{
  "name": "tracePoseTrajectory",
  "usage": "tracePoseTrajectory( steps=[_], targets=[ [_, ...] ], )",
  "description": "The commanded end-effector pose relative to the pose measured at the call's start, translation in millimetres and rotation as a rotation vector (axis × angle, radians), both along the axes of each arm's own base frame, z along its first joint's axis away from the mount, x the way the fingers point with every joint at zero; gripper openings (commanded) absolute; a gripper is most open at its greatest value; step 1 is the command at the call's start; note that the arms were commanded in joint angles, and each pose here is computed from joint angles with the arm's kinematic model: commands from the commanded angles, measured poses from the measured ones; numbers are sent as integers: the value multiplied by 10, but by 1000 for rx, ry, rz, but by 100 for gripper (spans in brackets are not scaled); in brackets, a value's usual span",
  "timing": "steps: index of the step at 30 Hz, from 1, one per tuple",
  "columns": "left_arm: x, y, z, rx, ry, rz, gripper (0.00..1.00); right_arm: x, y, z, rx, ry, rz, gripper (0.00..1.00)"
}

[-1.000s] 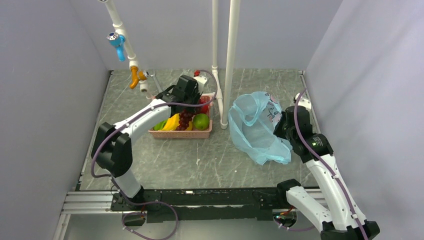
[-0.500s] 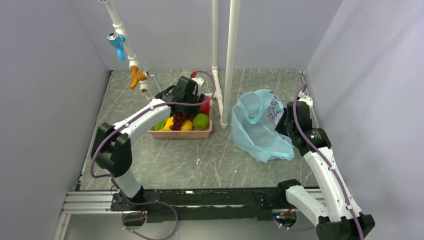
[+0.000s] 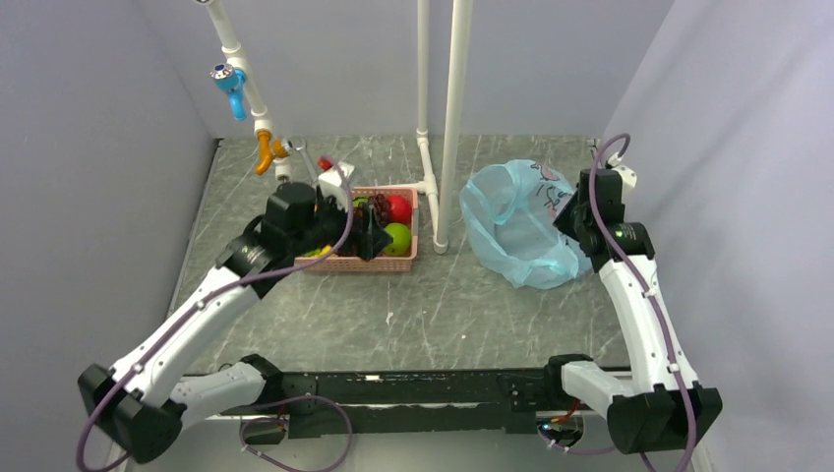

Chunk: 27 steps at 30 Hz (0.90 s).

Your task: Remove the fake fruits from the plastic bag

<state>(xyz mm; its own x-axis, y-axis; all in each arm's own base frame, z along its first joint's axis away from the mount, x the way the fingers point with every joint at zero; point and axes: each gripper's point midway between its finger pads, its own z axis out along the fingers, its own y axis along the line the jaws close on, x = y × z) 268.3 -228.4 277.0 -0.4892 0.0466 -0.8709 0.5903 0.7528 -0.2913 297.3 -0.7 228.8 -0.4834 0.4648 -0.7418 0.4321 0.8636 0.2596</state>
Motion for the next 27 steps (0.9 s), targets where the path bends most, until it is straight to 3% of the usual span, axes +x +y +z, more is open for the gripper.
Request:
tracePoseTrajectory(
  steps=[1,4,9,17,19,23,27],
  targets=[
    [-466,-217,87,-259,76,-145,97,358,-191,359,26,-136,-121,0],
    [-630,-164,14,-296,89,-155,97,591,-251,346,31,-140,-156,0],
    [-767,61,-66,-198,103,-111,98,956,-317,417,15,-158,-170,0],
    [-991,340,127,-195,5,-72,99,1209,-280,390,-87,-65,-49,1],
    [-1032,399,193,-193,-18,-63,99,1158,-296,360,-110,-22,-36,12],
    [-1102,497,345,-192,-61,-50,99,937,-354,402,-152,13,-36,46],
    [-1201,617,588,-214,-128,-32,99,657,-333,446,-154,42,-11,60]
  ],
)
